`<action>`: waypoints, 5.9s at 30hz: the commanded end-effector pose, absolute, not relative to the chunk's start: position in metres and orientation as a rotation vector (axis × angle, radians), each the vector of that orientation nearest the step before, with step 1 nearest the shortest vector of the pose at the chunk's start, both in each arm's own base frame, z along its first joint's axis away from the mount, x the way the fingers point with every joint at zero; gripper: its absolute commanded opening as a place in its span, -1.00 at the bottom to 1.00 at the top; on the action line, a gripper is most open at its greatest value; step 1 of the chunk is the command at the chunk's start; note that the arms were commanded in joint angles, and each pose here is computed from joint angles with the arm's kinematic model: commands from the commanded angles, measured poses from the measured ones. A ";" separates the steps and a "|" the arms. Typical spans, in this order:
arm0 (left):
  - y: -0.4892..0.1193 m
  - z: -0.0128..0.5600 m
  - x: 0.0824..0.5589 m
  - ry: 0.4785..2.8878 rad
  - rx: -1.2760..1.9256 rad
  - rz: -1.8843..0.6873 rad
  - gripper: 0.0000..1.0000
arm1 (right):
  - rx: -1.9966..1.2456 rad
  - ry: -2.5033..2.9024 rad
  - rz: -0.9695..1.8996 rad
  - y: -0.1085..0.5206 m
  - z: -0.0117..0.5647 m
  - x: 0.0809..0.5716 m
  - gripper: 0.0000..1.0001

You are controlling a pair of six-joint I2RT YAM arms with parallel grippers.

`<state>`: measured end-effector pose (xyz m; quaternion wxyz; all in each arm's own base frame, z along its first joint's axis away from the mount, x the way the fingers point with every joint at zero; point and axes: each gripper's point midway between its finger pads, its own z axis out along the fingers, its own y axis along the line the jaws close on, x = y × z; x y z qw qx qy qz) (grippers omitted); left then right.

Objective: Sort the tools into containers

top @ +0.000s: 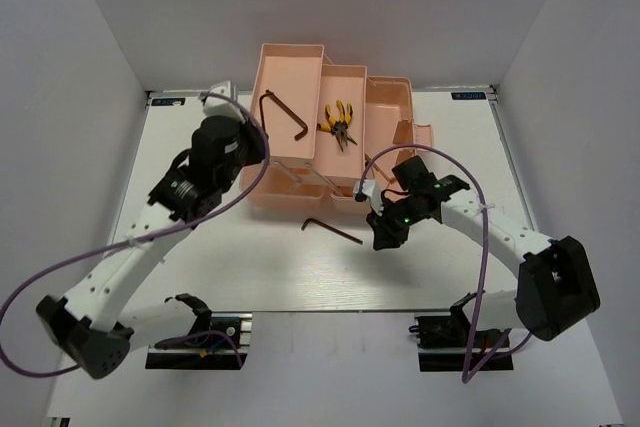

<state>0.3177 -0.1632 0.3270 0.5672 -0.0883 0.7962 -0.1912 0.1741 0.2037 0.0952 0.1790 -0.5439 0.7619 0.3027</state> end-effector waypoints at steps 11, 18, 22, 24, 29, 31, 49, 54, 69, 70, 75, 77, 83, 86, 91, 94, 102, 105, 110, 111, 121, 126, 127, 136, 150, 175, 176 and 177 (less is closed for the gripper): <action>-0.189 0.332 0.431 1.840 -0.200 -0.268 -0.67 | -1.455 2.075 0.556 0.215 0.074 0.220 -0.18; -0.193 0.319 0.442 1.873 -0.176 -0.270 0.35 | -1.509 2.012 0.522 0.226 0.055 0.224 0.00; -0.190 0.328 0.437 1.872 -0.155 -0.293 0.42 | -1.496 1.992 0.519 0.238 0.059 0.234 0.03; -0.184 0.328 0.428 1.870 -0.143 -0.285 0.42 | -1.492 1.980 0.516 0.244 0.059 0.238 0.03; -0.172 0.332 0.358 1.773 0.035 -0.407 0.23 | -1.394 1.980 0.475 0.260 0.066 0.260 0.03; -0.164 0.324 0.334 1.764 0.079 -0.423 0.26 | -1.381 2.035 0.473 0.261 0.055 0.256 0.03; -0.119 0.270 0.255 1.753 0.117 -0.393 0.98 | -1.356 2.128 0.328 0.261 0.010 0.248 0.00; -0.114 0.273 0.255 1.742 0.100 -0.379 0.98 | -1.401 2.156 0.310 0.252 -0.003 0.238 -0.19; -0.108 0.275 0.253 1.731 0.076 -0.358 0.98 | -1.645 2.145 0.460 0.238 0.003 0.175 -1.00; -0.108 0.275 0.253 1.731 0.076 -0.358 0.98 | -1.680 2.132 0.492 0.236 0.009 0.169 -1.00; -0.106 0.275 0.254 1.731 0.068 -0.348 0.98 | -1.860 1.945 0.888 0.254 0.067 0.119 -1.00; -0.104 0.273 0.254 1.740 0.054 -0.343 0.98 | -1.878 1.859 0.910 0.261 0.089 0.121 -1.00; -0.096 0.267 0.256 1.753 0.012 -0.302 0.98 | -1.857 1.750 0.926 0.281 0.145 0.134 -1.00; -0.088 0.268 0.255 1.747 -0.029 -0.271 0.98 | -1.813 1.710 0.890 0.292 0.173 0.148 -1.00; -0.073 0.270 0.254 1.735 -0.105 -0.223 0.98 | -1.720 1.580 0.769 0.315 0.248 0.185 -1.00; -0.063 0.268 0.252 1.735 -0.161 -0.187 0.98 | -1.594 1.545 0.691 0.334 0.290 0.217 -1.00; -0.056 0.265 0.250 1.736 -0.180 -0.158 0.98 | -1.180 1.577 0.451 0.377 0.353 0.329 -1.00; -0.055 0.265 0.251 1.734 -0.187 -0.150 0.98 | -1.055 1.591 0.429 0.398 0.358 0.366 -1.00; -0.053 0.260 0.251 1.750 -0.197 -0.137 0.98 | -0.824 1.699 0.348 0.405 0.331 0.421 -1.00; -0.053 0.260 0.251 1.750 -0.197 -0.137 0.98 | -0.796 1.720 0.336 0.401 0.326 0.429 -1.00; -0.057 0.255 0.255 1.771 -0.176 -0.130 0.98 | -0.769 1.881 0.475 0.392 0.283 0.421 -0.18; -0.049 0.245 0.257 1.811 -0.221 -0.066 0.98 | -0.881 1.772 0.682 0.396 0.322 0.391 0.33; -0.048 0.246 0.258 1.814 -0.246 -0.063 0.98 | -0.921 1.765 0.735 0.398 0.324 0.383 0.33; -0.039 0.227 0.261 1.907 -0.313 0.047 0.98 | -1.745 1.130 1.340 0.398 0.315 0.221 -0.34; -0.033 0.244 0.253 1.842 -0.350 0.007 0.98 | -1.799 1.430 0.332 0.440 0.179 0.250 0.34; 0.033 0.255 0.185 1.640 -0.768 -0.017 0.63 | -1.783 1.424 0.014 0.466 0.104 0.292 -0.03; 0.033 0.255 0.185 1.632 -0.785 -0.032 0.60 | -1.801 1.433 0.025 0.464 0.100 0.290 -0.18; 0.032 0.251 0.184 1.641 -0.789 -0.043 0.58 | -1.798 1.431 0.030 0.465 0.102 0.292 -0.28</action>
